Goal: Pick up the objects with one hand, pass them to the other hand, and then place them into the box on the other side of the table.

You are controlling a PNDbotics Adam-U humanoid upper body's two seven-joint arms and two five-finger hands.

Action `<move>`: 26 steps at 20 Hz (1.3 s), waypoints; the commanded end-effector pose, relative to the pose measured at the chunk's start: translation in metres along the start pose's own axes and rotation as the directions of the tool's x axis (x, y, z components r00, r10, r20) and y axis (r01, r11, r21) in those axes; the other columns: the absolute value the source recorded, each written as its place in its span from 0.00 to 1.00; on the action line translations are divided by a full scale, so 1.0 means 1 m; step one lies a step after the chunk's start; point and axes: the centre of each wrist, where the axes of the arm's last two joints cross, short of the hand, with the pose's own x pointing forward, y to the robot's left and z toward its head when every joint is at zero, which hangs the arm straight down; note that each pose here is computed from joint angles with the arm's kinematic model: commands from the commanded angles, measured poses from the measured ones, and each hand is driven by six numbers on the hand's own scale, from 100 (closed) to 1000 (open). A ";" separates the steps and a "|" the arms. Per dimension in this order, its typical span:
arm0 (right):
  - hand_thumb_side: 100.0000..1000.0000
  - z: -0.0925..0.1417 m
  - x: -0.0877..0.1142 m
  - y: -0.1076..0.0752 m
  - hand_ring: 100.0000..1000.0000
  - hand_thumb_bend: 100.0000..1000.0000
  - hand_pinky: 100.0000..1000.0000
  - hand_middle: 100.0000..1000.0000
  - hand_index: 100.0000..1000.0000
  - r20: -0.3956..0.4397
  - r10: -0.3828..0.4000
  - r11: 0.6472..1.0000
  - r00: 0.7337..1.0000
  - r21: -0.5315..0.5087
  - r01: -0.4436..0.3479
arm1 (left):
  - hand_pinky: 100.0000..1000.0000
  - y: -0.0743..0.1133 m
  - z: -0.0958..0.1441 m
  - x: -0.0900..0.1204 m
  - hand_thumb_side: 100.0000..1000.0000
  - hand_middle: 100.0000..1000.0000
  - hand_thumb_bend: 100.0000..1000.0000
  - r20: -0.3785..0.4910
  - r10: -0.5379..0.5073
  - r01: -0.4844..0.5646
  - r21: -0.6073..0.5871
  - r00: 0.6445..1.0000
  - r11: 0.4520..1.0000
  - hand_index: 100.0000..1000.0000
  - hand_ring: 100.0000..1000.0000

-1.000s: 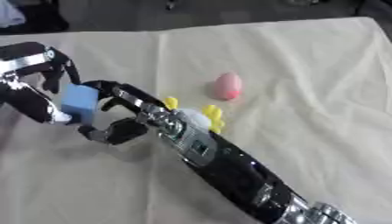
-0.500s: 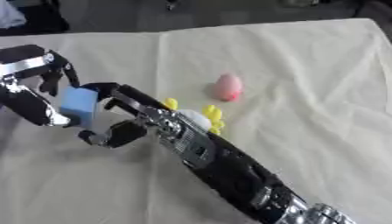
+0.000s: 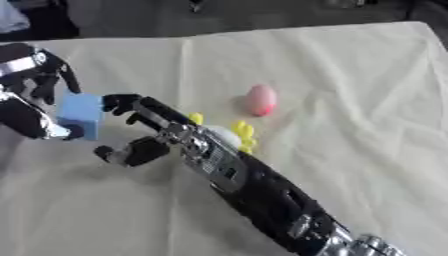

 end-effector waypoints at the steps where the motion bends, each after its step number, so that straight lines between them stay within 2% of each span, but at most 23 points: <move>1: 0.15 0.000 0.004 -0.009 0.84 0.28 0.75 0.81 0.92 0.009 0.015 1.000 1.000 -0.025 -0.015 | 0.69 0.019 0.019 -0.008 0.00 0.09 0.43 -0.026 0.000 0.002 0.077 1.000 0.997 0.20 0.40; 8: 0.16 0.004 -0.001 -0.011 0.84 0.26 0.75 0.81 0.92 -0.028 0.010 0.999 1.000 -0.045 -0.011 | 0.69 0.022 0.044 -0.029 0.00 0.09 0.43 -0.089 0.036 -0.022 0.162 0.995 0.987 0.20 0.39; 15: 0.17 0.004 0.000 -0.012 0.84 0.25 0.75 0.81 0.92 -0.027 0.000 0.999 1.000 -0.051 -0.001 | 0.68 0.021 0.052 -0.036 0.00 0.08 0.43 -0.109 0.055 -0.036 0.174 0.992 0.984 0.19 0.39; 17: 0.17 0.005 0.000 -0.012 0.84 0.25 0.75 0.81 0.92 -0.032 0.001 0.999 0.999 -0.052 -0.003 | 0.68 0.022 0.055 -0.037 0.00 0.09 0.43 -0.121 0.028 -0.008 0.167 0.992 0.986 0.20 0.40; 21: 0.17 0.006 -0.001 -0.014 0.84 0.25 0.75 0.81 0.92 -0.033 0.004 0.999 0.999 -0.051 -0.006 | 0.68 0.027 0.064 -0.047 0.00 0.09 0.44 -0.170 0.000 0.031 0.178 0.985 0.984 0.20 0.39; 26: 0.16 0.006 0.001 -0.016 0.84 0.25 0.75 0.81 0.93 -0.023 0.003 0.998 1.000 -0.055 -0.004 | 0.68 0.033 0.081 -0.068 0.00 0.08 0.44 -0.255 0.042 0.027 0.260 0.966 0.965 0.19 0.39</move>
